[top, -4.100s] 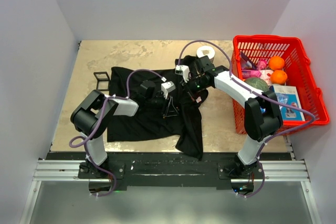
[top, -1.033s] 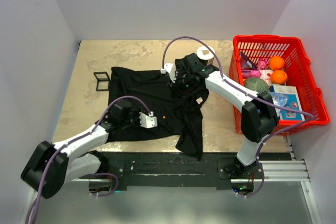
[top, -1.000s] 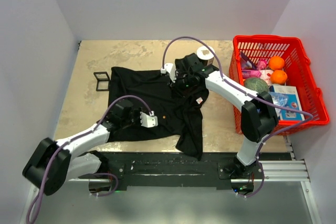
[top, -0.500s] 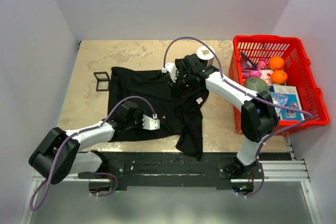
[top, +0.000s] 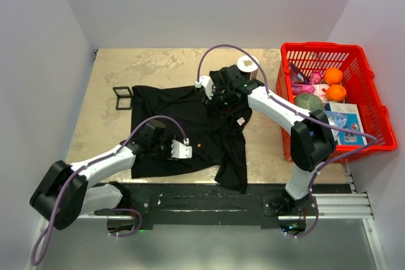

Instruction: Remove the brooch from the garment

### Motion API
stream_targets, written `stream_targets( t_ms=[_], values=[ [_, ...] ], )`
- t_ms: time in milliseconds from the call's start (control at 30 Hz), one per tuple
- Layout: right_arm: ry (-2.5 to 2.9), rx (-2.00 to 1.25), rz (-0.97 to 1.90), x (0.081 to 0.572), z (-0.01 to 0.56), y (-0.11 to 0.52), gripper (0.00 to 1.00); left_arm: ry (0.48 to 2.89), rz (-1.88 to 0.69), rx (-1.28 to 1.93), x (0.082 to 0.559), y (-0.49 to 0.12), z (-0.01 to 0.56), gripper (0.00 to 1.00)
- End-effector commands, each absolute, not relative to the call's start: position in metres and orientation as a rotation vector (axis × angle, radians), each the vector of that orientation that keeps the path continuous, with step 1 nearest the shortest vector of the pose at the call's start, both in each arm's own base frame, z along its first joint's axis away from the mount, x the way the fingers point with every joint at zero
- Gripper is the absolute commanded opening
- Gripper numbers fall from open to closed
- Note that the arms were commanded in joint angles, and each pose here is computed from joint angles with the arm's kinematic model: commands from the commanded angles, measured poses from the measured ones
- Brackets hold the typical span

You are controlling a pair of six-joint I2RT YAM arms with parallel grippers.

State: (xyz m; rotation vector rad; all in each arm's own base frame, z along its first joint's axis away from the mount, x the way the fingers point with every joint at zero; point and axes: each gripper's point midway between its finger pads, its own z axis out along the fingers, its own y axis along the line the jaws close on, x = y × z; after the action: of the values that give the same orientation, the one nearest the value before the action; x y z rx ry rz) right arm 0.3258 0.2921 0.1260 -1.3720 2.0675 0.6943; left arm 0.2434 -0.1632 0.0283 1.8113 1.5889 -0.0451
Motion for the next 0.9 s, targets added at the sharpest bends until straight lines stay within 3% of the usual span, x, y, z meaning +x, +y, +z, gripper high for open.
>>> stream_targets(
  t_ms=[0, 267, 400, 567, 700, 867],
  values=[
    [2.004, -1.380, 0.677, 0.331, 0.153, 0.295, 0.27, 1.604, -0.237, 1.782, 0.218, -0.172, 0.069, 0.61],
    [1.923, -1.508, 0.677, 0.322, 0.152, 0.307, 0.26, 1.704, -0.098, 1.410, 0.257, -0.133, 0.137, 0.66],
    [1.797, -1.708, 0.717, 0.293, 0.132, 0.331, 0.25, 1.868, -0.199, 1.048, 0.276, -0.139, 0.164, 0.66],
    [1.591, -1.964, 0.666, 0.275, 0.090, 0.345, 0.21, 2.065, -0.319, 0.711, 0.276, -0.122, 0.163, 0.66],
    [1.480, -2.117, 0.626, 0.270, 0.067, 0.344, 0.19, 2.110, -0.275, 0.511, 0.283, -0.092, 0.166, 0.66],
    [1.583, -2.067, 0.585, 0.269, 0.058, 0.335, 0.23, 2.121, -0.238, 0.298, 0.299, -0.066, 0.171, 0.67]
  ],
)
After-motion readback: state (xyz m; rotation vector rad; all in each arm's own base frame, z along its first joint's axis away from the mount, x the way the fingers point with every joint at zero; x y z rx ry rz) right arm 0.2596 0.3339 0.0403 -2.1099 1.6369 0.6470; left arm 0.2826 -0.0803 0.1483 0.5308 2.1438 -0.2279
